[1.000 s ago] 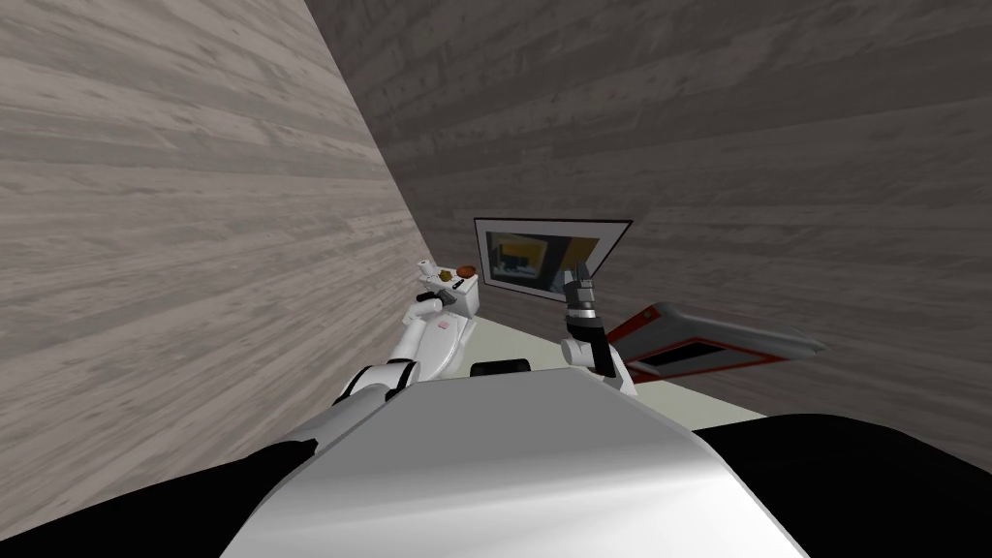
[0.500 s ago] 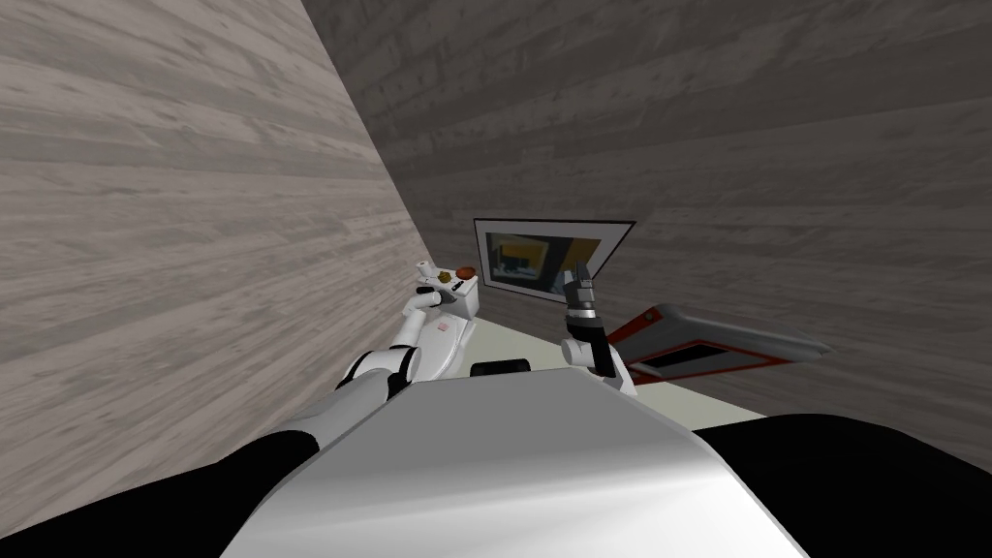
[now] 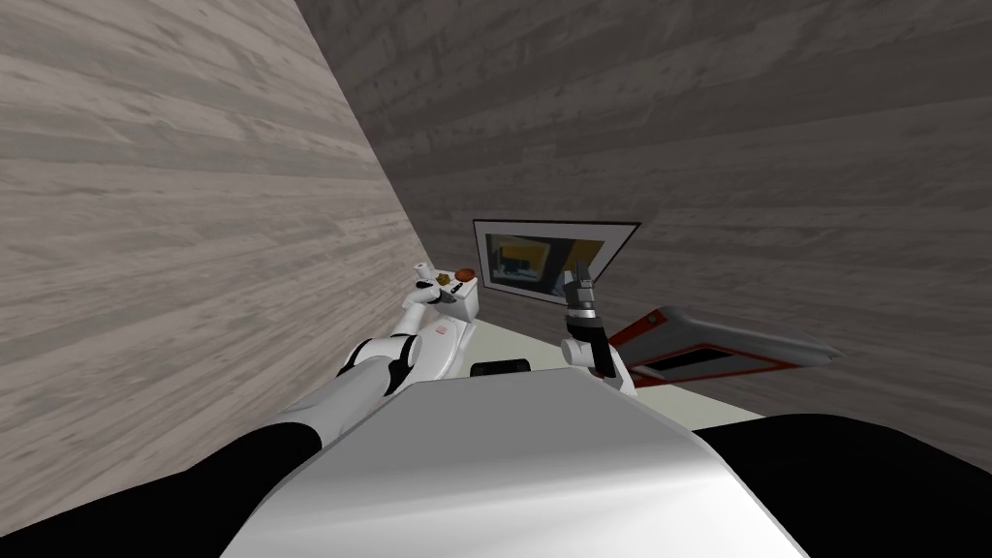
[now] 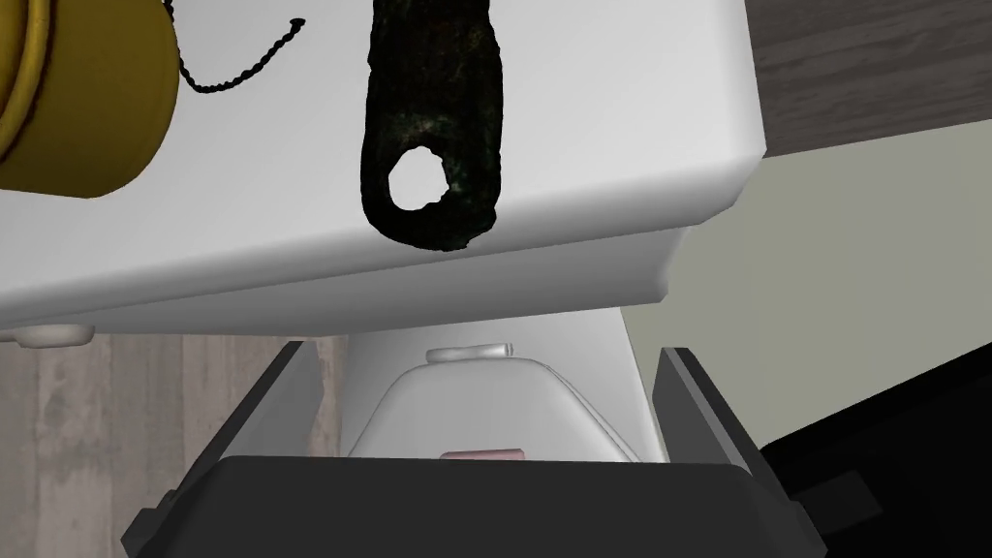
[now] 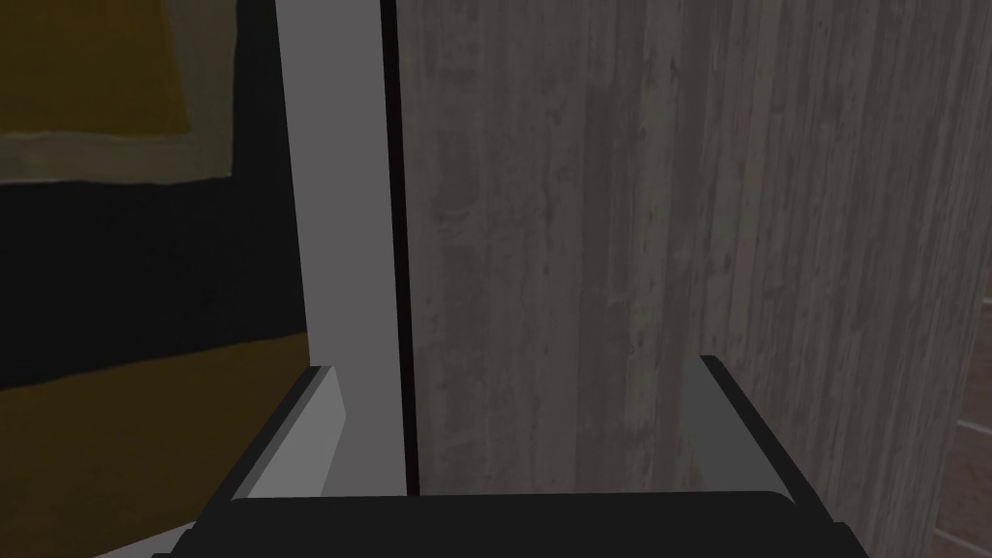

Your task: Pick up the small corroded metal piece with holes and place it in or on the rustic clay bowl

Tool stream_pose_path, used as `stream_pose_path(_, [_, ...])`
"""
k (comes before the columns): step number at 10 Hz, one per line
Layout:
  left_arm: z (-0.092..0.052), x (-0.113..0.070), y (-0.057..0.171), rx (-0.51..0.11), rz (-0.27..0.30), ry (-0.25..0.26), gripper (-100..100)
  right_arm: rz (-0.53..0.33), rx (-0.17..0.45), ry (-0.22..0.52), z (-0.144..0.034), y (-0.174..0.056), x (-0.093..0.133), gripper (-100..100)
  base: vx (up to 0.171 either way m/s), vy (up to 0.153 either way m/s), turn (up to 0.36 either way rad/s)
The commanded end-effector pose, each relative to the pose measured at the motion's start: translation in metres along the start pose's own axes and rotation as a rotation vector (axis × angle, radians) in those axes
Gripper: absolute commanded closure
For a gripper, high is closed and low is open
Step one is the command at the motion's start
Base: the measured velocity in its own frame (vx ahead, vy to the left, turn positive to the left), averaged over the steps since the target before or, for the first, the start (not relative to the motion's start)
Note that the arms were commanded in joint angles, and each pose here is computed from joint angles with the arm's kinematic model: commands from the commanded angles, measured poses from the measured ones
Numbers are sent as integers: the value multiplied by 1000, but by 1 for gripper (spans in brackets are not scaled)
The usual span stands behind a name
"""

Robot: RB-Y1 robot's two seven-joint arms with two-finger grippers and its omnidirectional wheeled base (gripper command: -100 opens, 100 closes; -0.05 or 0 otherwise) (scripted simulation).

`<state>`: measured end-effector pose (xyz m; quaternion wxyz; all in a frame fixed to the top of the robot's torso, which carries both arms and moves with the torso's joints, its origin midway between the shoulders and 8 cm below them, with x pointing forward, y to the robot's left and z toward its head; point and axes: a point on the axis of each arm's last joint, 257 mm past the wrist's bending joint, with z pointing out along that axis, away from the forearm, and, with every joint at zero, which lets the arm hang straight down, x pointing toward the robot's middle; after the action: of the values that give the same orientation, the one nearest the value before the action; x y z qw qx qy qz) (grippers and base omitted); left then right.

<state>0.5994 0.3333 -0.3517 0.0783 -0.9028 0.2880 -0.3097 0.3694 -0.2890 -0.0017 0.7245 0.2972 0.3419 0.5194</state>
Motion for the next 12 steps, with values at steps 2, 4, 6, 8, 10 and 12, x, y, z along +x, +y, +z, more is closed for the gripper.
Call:
stream_pose_path(2, [-2,-4,4,-47,-40,-48,-100,0,0,0,0,0,0,0,57,8,-18])
stream_pose_path(4, [-5,-4,5,-79,-70,-78,-100,0,0,0,0,0,0,0,52,9,-20])
stream_pose_path(6, [-15,3,2,-122,-118,-113,-100,0,0,0,0,0,0,0,85,15,-29])
stream_pose_path(8, [-19,0,8,-161,-143,-149,-100,0,0,0,0,0,0,0,63,2,-13])
stream_pose_path(10, [-23,-2,11,-189,-166,-175,-100,0,0,0,0,0,0,0,72,5,-21])
stream_pose_path(12, [-32,1,16,-230,-198,-208,-100,0,0,0,0,0,0,0,69,15,-19])
